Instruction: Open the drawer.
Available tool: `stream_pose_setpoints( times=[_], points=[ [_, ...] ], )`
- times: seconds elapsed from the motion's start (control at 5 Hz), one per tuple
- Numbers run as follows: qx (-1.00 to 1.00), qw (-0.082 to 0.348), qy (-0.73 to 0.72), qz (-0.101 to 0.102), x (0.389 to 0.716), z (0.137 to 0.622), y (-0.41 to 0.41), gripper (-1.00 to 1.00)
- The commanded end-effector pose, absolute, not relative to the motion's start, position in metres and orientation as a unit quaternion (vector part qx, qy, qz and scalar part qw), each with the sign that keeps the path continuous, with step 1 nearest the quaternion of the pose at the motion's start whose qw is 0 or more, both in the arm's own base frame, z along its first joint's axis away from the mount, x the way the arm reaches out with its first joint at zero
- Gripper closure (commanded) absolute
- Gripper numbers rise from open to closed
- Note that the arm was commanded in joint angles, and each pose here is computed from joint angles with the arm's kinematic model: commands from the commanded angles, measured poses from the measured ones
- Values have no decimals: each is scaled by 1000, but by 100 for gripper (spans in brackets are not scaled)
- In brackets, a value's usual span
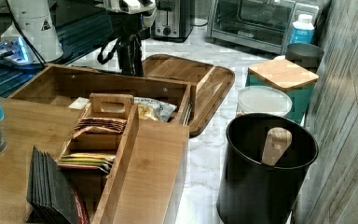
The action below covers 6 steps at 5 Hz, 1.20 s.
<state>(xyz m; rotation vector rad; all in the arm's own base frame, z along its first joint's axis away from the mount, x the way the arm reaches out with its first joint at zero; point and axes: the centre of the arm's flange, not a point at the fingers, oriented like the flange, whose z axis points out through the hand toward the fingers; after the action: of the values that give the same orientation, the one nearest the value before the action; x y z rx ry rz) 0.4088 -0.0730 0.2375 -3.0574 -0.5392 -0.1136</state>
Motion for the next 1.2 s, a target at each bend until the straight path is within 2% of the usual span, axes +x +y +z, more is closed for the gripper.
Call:
stream_pose_setpoints(
  times=[0.2,1.2],
  points=[
    [-962,19,-272,-18,368,217,40,-100],
    [-962,19,-272,-18,369,217,40,-100]
  ],
)
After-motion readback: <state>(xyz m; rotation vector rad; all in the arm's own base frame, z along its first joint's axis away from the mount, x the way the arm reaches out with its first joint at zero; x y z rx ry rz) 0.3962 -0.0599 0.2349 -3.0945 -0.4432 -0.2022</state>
